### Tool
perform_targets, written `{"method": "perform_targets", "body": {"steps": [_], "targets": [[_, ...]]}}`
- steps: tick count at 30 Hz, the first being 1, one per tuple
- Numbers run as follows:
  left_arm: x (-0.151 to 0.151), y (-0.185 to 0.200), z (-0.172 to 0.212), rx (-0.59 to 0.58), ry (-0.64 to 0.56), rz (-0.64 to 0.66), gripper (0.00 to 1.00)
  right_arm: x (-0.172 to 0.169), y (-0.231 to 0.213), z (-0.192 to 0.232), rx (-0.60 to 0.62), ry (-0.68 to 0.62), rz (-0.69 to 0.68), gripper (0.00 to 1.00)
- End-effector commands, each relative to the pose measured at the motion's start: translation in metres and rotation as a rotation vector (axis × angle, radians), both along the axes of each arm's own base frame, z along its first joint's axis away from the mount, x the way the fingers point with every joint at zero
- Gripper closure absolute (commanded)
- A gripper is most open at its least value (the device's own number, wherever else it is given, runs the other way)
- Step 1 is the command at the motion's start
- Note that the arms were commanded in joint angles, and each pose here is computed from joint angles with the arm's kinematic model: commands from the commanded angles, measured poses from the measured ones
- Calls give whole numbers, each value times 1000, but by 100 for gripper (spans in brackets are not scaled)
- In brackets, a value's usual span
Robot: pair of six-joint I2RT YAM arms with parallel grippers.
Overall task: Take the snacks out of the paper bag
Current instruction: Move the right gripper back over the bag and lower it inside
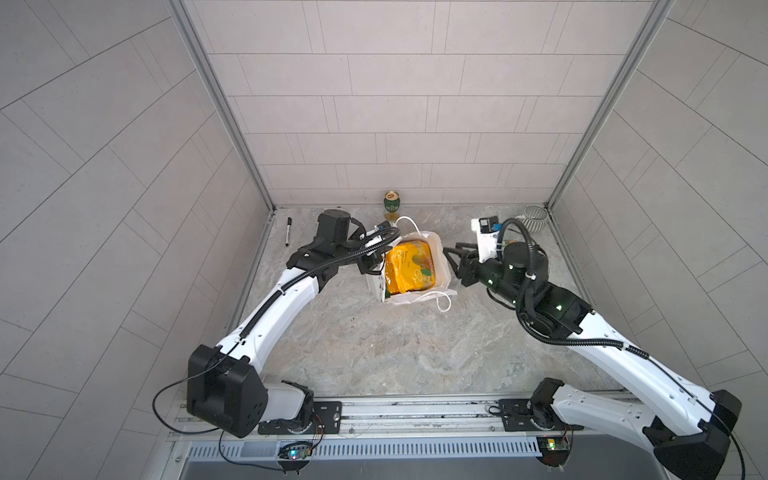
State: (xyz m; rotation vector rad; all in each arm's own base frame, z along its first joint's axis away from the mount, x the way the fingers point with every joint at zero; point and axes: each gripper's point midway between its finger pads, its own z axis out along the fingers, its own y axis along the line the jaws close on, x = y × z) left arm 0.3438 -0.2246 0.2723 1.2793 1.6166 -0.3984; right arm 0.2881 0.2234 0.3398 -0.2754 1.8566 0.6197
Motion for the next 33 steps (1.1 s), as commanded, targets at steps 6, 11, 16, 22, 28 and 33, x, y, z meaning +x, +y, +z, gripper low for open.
{"method": "perform_targets", "body": {"steps": [6,11,16,22,28,33], "targets": [[-10,-9,18,-50,-36,-55,100,-8,37,-34,-264,3,-51,32],[-8,-8,17,-50,-35,-46,100,-1,55,-30,-45,14,22,1],[-8,-8,19,-55,-37,-45,100,5,61,-43,-39,72,45,37],[-10,-7,20,-57,-43,-44,100,7,66,-57,-265,78,0,38],[-9,-8,21,-61,-41,-46,100,15,84,-83,-374,129,-20,31],[-9,-8,20,-61,-41,-44,100,25,92,-94,-372,130,-74,28]]}}
